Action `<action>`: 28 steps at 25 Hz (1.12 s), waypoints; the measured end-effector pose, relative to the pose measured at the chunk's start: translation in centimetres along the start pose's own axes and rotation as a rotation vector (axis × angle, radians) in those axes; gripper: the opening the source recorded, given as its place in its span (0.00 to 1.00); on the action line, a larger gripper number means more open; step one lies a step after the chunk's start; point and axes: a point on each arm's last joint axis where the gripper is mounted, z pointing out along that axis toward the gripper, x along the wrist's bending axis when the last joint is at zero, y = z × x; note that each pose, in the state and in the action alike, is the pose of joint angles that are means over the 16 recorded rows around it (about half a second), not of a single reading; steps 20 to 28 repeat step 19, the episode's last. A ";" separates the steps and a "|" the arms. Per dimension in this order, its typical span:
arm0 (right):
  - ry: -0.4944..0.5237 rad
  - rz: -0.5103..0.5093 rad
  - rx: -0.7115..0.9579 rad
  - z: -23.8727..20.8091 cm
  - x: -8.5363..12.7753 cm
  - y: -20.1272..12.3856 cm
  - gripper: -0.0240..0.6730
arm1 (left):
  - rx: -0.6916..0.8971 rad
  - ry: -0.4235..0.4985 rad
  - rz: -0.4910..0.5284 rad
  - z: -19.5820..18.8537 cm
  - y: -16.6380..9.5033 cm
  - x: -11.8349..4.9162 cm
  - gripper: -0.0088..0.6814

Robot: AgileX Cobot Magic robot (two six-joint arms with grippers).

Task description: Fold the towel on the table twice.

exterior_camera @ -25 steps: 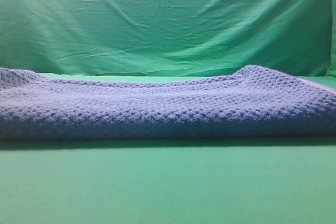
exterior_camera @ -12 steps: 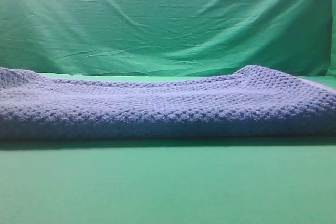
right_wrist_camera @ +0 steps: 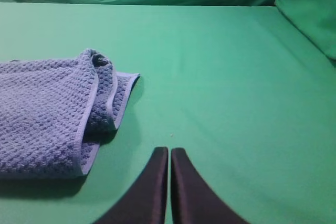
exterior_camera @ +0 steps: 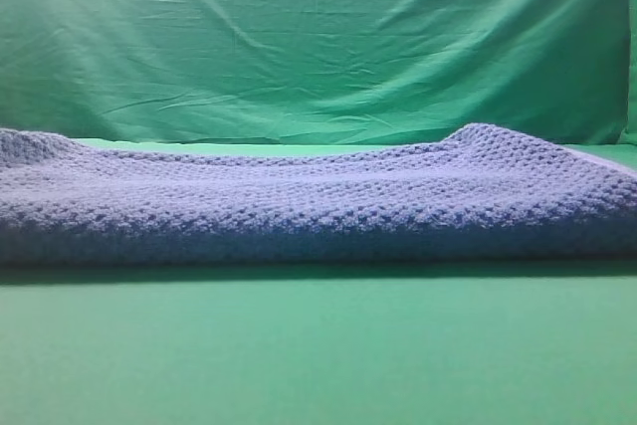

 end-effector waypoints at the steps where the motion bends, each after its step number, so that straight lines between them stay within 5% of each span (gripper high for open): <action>1: -0.002 -0.004 0.000 0.0 0.0 0.0 0.03 | 0.000 0.000 0.002 0.0 0.0 0.0 0.01; 28: -0.007 -0.019 0.003 0.0 -0.1 0.0 0.03 | 0.002 0.000 0.013 0.0 0.0 0.0 0.01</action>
